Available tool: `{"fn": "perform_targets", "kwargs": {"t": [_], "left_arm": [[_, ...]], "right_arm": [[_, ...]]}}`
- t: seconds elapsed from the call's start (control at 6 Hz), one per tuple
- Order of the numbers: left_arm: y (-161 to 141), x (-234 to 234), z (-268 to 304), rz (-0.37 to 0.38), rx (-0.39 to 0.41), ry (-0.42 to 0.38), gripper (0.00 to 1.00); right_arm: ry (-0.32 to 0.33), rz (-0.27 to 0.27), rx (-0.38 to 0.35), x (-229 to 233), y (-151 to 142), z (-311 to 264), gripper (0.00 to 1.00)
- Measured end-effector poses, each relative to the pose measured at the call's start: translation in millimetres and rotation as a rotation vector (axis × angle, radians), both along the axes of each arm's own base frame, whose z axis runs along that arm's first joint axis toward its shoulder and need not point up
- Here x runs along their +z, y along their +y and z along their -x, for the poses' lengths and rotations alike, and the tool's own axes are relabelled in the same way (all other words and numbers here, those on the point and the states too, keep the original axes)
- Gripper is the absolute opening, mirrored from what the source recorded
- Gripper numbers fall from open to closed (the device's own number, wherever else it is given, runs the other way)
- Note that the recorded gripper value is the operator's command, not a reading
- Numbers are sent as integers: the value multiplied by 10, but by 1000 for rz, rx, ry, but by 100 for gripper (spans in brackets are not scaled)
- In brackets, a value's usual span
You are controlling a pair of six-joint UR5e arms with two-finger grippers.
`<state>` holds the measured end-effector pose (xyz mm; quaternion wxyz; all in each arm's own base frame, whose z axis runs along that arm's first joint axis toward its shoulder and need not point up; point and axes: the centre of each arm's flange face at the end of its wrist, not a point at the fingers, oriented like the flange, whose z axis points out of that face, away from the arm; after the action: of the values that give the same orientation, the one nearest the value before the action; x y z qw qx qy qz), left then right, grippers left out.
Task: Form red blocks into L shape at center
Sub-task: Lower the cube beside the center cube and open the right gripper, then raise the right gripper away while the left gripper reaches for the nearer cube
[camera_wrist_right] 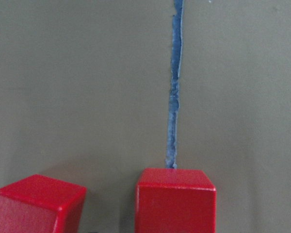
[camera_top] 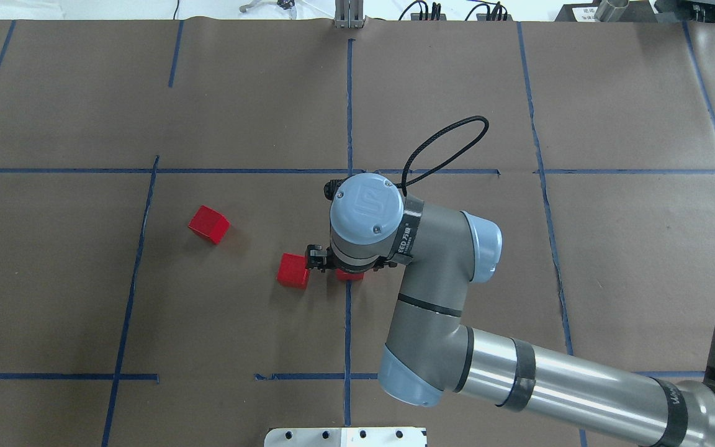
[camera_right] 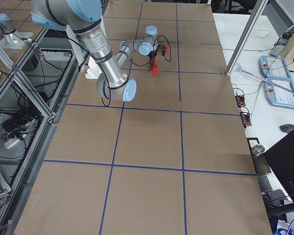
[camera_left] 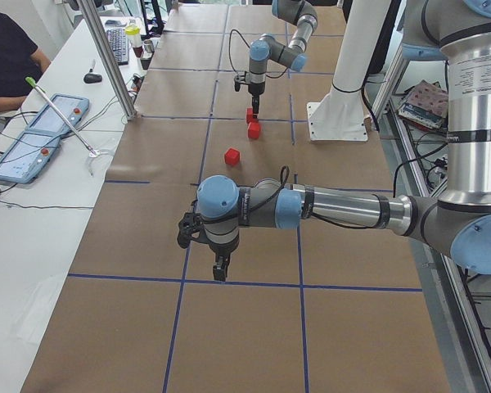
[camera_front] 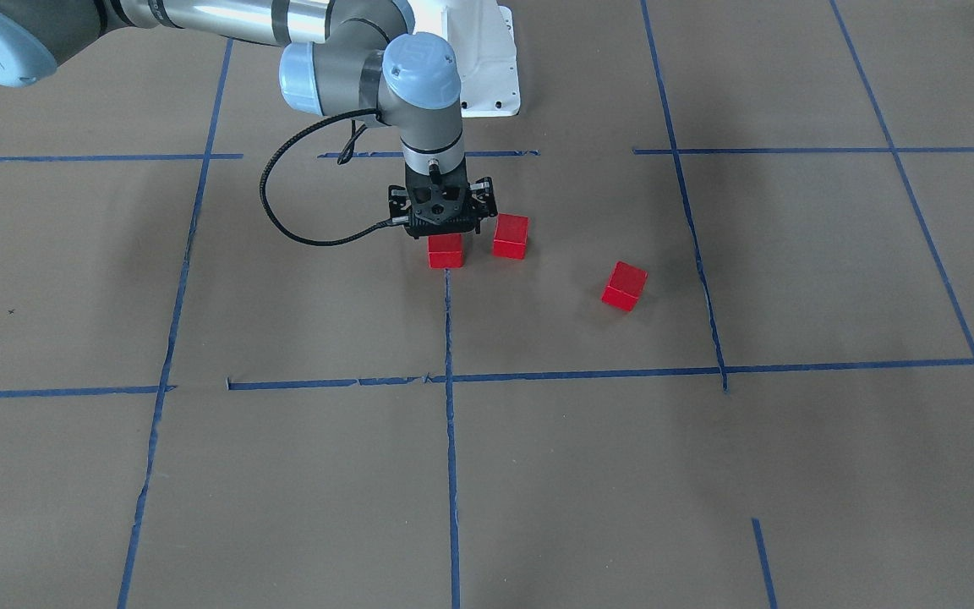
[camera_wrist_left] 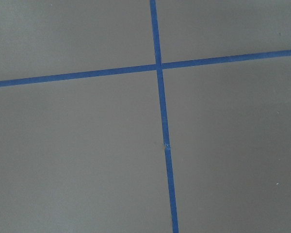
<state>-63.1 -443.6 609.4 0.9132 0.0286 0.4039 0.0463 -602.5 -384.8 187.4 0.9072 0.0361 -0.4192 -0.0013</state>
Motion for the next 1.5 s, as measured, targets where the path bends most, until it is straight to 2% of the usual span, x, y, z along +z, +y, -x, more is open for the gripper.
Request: {"fn": "perform_targets", "kwargs": {"t": [0.17,0.33,0.5,0.67,1.0,1.17,1.5], "left_arm": [[-42,-58,-165,-8,32,30,100],[-119,-161,-426,-40,88,43,100],[-205,-323,-747,-102,145,72,100],[-305,-587,-1172,-151,174,117,100],[-465,-1447,-2318,-136,155,222,100],[-500,-2011,-2930,-113,147,259,94],[-249,-2950,-4095,-71,89,272,94]], "right_arm": [[-33,0,8,-21,-29,-312,100],[-69,25,9,-27,-143,-688,100],[-95,63,6,63,-258,-1048,100],[-101,71,1,252,-277,-1360,100],[-76,15,-37,721,-254,-1970,100],[-64,-8,-59,917,-289,-2254,100],[-25,-46,-94,1266,-351,-2604,100]]}}
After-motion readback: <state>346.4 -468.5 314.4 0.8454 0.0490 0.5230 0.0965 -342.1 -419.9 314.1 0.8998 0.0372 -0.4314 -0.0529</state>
